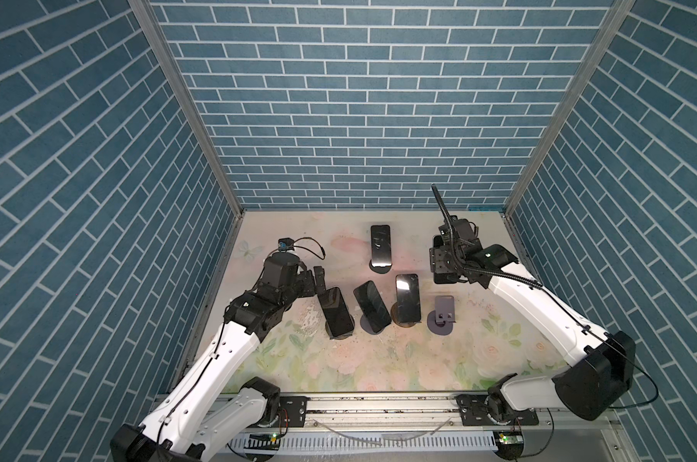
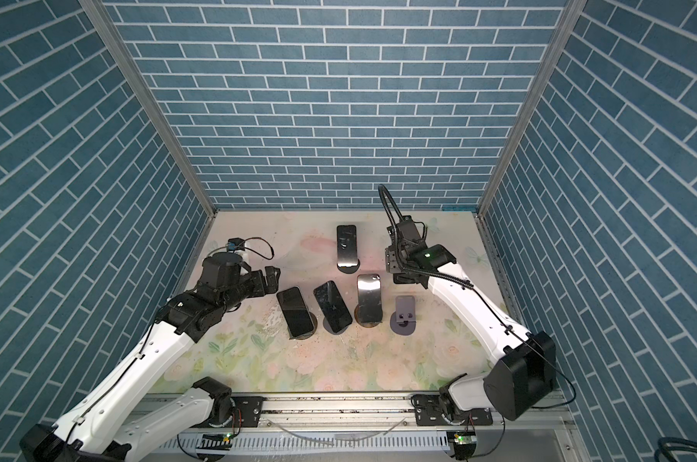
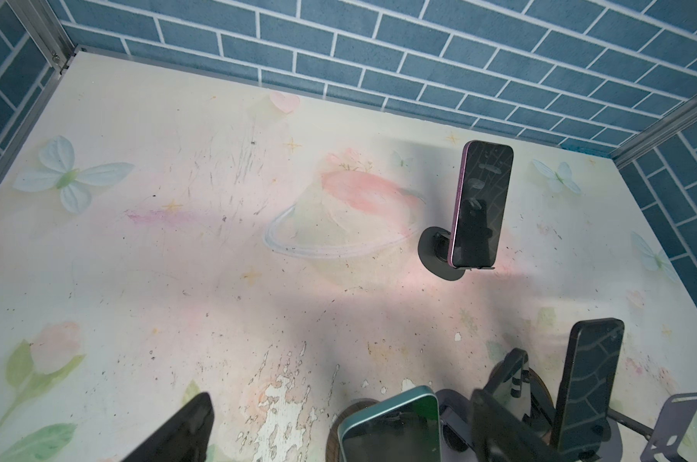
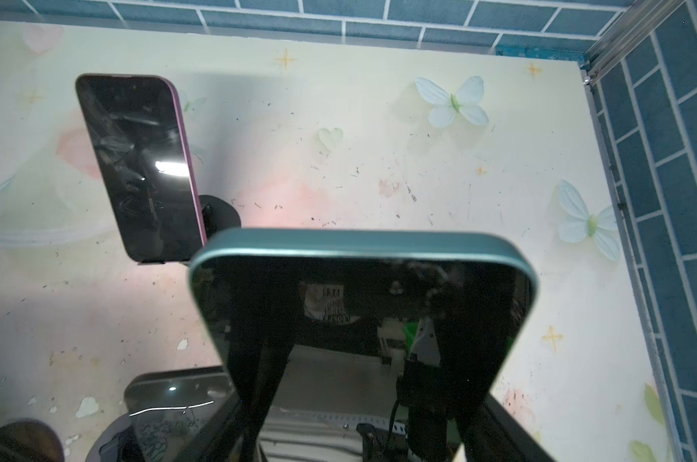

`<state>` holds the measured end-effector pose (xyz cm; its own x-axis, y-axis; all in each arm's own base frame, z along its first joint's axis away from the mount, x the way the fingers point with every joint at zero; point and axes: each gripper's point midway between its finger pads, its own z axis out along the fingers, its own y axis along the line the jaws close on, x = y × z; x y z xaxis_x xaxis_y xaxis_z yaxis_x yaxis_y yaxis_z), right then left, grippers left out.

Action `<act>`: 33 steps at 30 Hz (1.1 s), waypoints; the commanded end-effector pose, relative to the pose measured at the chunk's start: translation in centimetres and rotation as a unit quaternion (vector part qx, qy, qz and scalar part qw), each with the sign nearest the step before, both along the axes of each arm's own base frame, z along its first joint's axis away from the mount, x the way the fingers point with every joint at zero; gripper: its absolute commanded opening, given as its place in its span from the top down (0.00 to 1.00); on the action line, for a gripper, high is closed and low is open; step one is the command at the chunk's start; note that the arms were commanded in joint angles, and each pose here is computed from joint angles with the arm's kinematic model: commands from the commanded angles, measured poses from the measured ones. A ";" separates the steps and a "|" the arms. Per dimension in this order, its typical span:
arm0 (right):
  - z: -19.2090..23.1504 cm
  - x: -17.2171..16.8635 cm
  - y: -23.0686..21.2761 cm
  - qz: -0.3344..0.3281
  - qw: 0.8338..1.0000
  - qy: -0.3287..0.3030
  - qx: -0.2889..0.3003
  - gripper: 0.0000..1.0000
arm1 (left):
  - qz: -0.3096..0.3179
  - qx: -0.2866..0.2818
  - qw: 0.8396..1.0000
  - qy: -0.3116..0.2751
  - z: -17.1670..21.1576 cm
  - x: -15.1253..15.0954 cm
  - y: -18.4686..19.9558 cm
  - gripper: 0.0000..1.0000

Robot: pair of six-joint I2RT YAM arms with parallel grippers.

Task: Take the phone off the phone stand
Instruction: 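Lift the phone off its stand with the right gripper, away from the robot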

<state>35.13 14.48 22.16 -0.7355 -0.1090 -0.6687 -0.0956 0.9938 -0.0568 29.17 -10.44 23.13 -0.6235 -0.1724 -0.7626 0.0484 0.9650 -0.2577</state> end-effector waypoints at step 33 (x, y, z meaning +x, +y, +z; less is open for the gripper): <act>-14.7 9.6 0.5 0.002 0.983 0.174 0.049 0.37 | 0.007 0.050 0.999 0.008 -1.3 0.7 0.7 0.00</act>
